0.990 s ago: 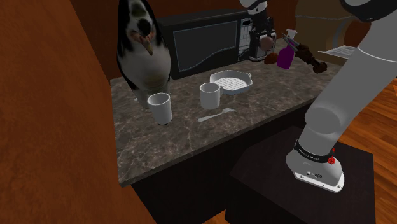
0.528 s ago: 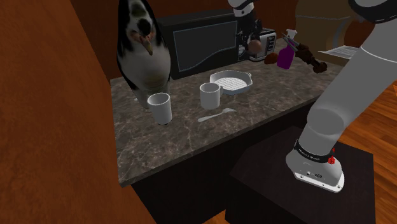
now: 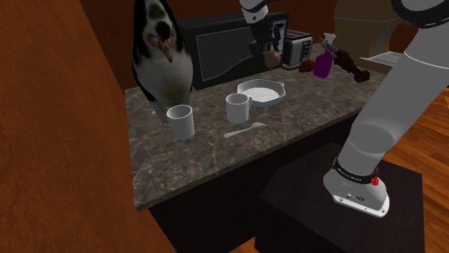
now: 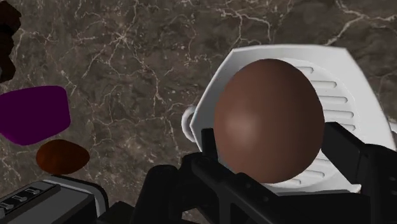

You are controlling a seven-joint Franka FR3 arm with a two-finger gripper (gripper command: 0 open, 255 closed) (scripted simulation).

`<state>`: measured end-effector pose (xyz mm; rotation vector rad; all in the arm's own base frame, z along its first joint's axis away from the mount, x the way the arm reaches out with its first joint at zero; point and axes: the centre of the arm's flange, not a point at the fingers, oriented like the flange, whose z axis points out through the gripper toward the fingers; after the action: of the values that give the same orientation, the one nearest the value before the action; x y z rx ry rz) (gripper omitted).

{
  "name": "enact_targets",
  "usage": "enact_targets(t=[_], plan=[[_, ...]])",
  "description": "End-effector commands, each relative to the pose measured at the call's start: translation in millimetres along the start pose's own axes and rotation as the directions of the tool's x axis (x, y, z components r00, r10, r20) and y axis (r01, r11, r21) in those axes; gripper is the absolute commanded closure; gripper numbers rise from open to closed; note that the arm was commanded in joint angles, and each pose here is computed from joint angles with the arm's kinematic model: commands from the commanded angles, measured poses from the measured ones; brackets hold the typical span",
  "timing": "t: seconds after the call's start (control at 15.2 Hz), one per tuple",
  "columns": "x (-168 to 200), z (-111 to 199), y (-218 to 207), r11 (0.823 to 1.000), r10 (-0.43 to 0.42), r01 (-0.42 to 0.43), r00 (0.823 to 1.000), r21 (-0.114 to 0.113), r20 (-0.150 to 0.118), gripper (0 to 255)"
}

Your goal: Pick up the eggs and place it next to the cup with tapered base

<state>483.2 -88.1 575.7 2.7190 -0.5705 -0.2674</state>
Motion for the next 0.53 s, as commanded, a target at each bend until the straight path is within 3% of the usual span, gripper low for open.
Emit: enact_targets(t=[0.0,0.46], plan=[[-3.9,-10.6,-25.0,1.000,0.001,-0.001,1.000,0.000,0.000,255],[-15.3,-43.9,-110.5,1.000,0.001,-0.001,1.000,0.000,0.000,255]])
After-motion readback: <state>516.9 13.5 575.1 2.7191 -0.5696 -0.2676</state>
